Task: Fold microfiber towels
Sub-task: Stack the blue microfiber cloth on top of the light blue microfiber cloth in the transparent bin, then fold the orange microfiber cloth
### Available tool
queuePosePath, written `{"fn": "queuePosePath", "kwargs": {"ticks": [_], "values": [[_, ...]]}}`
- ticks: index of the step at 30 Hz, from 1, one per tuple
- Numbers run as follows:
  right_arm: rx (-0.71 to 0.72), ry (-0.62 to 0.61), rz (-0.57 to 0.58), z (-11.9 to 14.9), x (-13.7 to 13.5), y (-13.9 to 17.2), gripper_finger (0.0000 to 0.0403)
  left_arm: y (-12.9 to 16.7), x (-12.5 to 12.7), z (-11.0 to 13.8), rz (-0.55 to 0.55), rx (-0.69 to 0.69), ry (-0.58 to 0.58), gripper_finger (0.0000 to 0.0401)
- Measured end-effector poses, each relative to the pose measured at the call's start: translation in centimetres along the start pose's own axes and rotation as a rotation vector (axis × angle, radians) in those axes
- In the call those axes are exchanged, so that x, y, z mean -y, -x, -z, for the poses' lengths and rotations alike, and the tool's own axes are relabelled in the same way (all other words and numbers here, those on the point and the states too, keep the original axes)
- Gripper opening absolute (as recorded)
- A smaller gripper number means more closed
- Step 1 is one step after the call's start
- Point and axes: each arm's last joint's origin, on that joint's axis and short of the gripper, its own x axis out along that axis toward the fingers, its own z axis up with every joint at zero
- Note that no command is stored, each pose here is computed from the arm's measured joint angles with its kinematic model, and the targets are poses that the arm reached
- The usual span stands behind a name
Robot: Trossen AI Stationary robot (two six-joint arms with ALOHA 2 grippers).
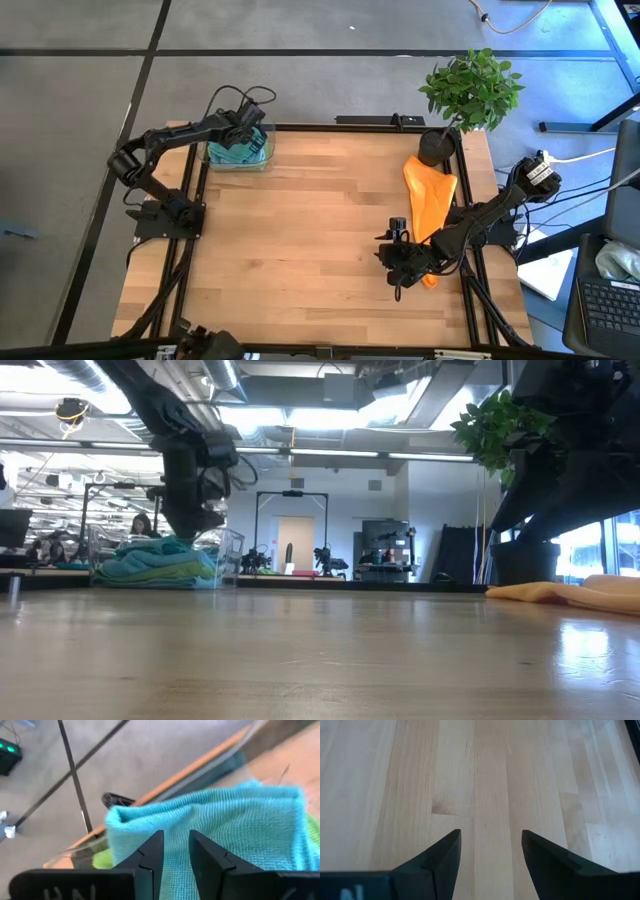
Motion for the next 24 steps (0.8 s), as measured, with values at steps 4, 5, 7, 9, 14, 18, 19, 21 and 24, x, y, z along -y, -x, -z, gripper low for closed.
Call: {"fn": "queuePosePath", "kwargs": {"ticks": [4, 5, 7, 9, 14, 18, 19, 21, 24], "values": [[0.000, -0.003, 0.000, 0.0, 0.0, 0.0, 0.0211, 2.3, -0.8, -0.2, 0.016, 0.080, 0.031, 0.0082], [0.001, -0.003, 0.000, 0.0, 0.0, 0.0, 0.0211, 2.9, -0.9, -0.2, 0.026, 0.098, 0.033, 0.0082], [0.005, -0.007, -0.001, -0.1, 0.0, 0.0, 0.0211, 4.5, -1.1, 0.0, 0.047, 0.137, 0.029, 0.0082], [0.007, -0.009, -0.002, -0.1, 0.0, 0.0, 0.0211, 6.4, -1.1, 0.2, 0.074, 0.198, 0.028, 0.0082], [0.007, -0.033, -0.002, -0.1, 0.0, 0.0, 0.0211, 12.0, -0.4, 1.2, 0.230, 0.399, 0.053, 0.0082], [0.024, -0.058, 0.003, -0.4, 0.1, -0.2, 0.0211, 16.1, 1.7, 2.3, 0.410, 0.555, 0.066, 0.0082], [0.037, -0.068, 0.014, -0.5, 0.1, -0.4, 0.0211, 16.9, 2.6, 2.7, 0.451, 0.594, 0.061, 0.0082], [0.061, -0.085, 0.033, -0.7, -0.1, -0.8, 0.0211, 17.7, 4.4, 3.9, 0.496, 0.652, 0.030, 0.0082], [0.078, -0.103, 0.032, -1.0, -0.5, -1.8, 0.0211, 18.7, 7.1, 5.7, 0.584, 0.760, 0.027, 0.0082]]}}
